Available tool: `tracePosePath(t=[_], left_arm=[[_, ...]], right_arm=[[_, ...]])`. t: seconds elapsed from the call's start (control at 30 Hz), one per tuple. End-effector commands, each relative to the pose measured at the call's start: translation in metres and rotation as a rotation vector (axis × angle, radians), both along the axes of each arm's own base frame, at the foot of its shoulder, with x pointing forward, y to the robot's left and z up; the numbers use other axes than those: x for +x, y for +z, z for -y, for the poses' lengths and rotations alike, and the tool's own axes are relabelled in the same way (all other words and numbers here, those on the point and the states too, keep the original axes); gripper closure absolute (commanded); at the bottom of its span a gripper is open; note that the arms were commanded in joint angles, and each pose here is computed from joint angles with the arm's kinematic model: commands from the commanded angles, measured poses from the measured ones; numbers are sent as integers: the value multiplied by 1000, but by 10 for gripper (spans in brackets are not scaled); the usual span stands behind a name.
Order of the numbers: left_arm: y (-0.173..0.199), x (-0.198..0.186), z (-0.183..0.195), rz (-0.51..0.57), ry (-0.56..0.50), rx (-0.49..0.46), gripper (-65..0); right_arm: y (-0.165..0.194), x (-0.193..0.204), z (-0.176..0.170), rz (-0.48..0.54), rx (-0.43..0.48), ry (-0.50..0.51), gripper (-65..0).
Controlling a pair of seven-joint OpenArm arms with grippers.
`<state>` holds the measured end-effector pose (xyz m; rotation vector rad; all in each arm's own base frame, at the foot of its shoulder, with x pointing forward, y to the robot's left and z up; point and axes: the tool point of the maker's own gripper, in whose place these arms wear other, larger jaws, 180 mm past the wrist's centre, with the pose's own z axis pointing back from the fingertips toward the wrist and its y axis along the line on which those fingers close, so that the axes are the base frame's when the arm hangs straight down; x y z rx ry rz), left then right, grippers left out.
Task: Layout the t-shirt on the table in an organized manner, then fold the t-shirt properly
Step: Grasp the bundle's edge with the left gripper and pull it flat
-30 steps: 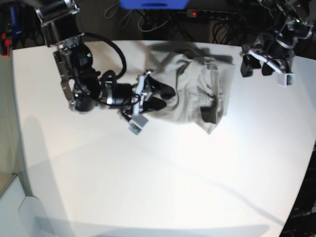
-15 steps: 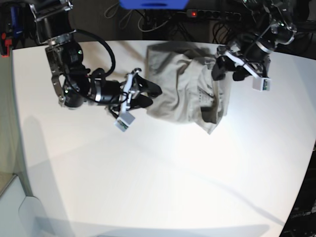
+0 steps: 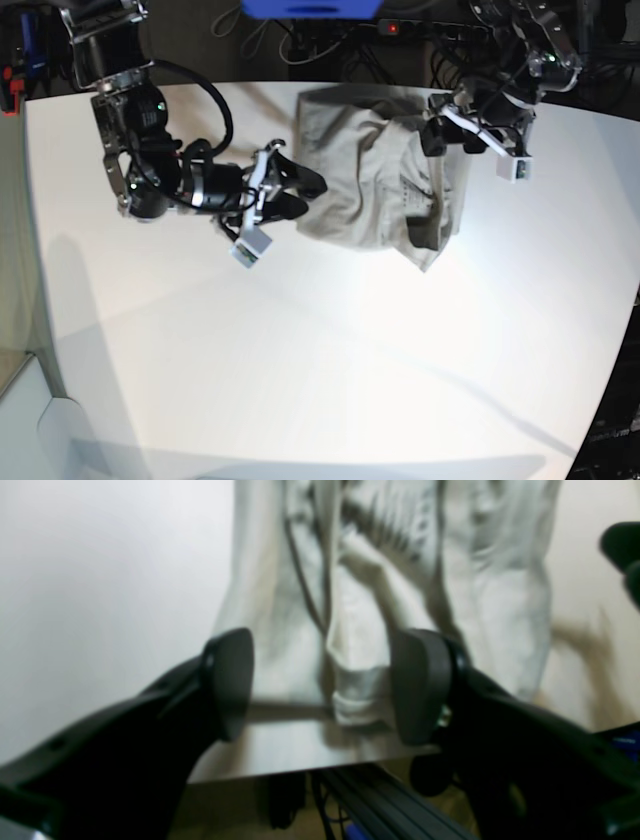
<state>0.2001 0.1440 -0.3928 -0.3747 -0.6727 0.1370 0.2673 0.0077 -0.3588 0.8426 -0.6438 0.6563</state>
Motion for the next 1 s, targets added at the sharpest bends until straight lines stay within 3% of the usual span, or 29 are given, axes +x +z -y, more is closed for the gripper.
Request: tracePosePath(t=[0.0, 0.2, 0.27, 0.4, 0.57, 0.8, 0.97], left_arm=[[9, 7, 0, 42, 0, -4, -415], [9, 10, 12, 47, -33, -16, -412], [10, 12, 21, 52, -58, -25, -369], [0, 9, 31, 24, -77, -56, -203], [-3, 12, 31, 17, -74, -63, -200], [12, 15, 19, 53, -57, -19, -3], [30, 15, -13, 80, 1, 60, -3]], right_arm=[[17, 9, -3, 47, 47, -1, -310], [17, 9, -3, 47, 47, -1, -310], [17, 9, -3, 47, 49, -1, -310], [18, 10, -3, 48, 49, -1, -310], [18, 10, -2, 50, 46, -1, -310], [19, 12, -2, 54, 46, -1, -310], [19, 12, -2, 55, 46, -3, -310]])
